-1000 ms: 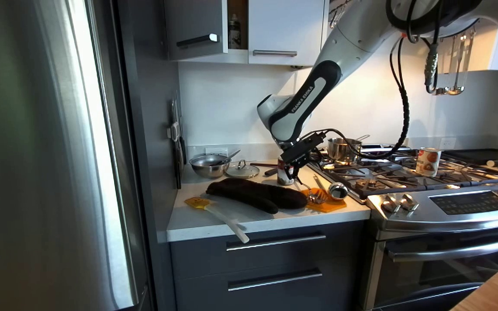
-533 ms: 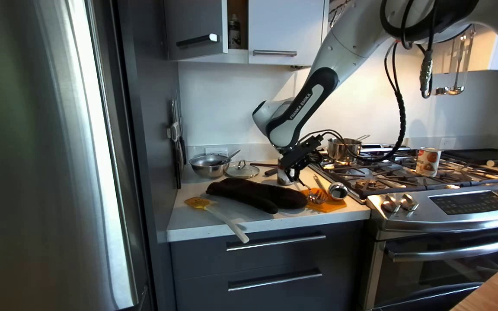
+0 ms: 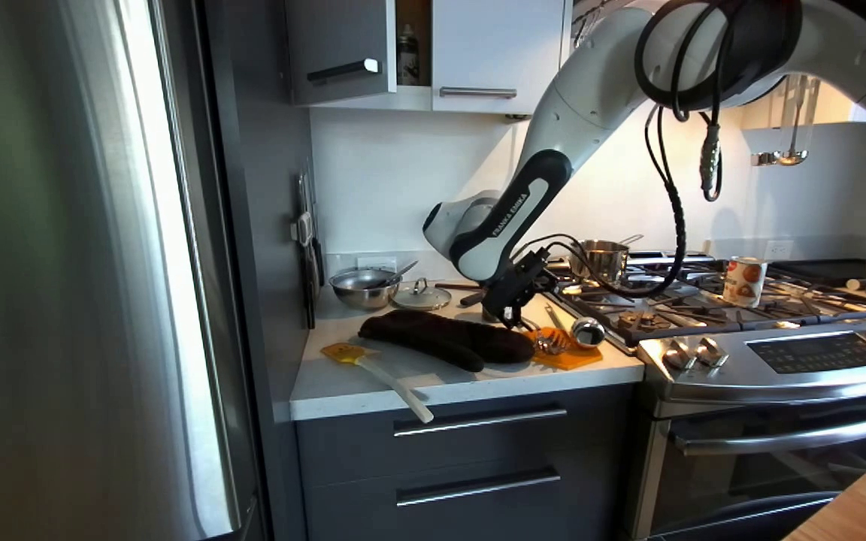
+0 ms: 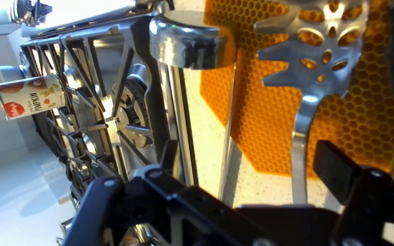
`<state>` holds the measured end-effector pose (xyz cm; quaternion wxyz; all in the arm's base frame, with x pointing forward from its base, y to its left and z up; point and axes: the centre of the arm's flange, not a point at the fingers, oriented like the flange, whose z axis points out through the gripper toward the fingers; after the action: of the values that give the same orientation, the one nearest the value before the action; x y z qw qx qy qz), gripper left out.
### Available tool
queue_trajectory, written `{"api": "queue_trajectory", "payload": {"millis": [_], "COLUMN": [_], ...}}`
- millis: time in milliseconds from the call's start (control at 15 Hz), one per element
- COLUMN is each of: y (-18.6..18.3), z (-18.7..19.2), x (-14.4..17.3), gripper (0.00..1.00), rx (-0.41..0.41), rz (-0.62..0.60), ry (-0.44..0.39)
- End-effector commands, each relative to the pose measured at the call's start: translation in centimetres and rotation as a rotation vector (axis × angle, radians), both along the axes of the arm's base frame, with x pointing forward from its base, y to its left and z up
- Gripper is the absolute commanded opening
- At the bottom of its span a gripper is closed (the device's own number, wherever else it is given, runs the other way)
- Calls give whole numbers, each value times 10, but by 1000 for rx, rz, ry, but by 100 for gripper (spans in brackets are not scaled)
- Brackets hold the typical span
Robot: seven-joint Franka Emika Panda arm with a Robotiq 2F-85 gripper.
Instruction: Put the metal kitchen on the wall hook
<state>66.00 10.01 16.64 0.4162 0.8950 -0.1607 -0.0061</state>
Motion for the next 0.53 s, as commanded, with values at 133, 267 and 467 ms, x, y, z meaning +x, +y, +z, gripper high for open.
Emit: {"api": "queue_trajectory", "payload": {"millis": [133, 267, 467], "y": [2, 3, 5], "z": [-20, -24, -29], "x": [12, 13, 16], "gripper": [100, 100, 100], "rx": [-119, -142, -164], "rz": [-11, -10, -4], "ry": [50, 60, 58]}}
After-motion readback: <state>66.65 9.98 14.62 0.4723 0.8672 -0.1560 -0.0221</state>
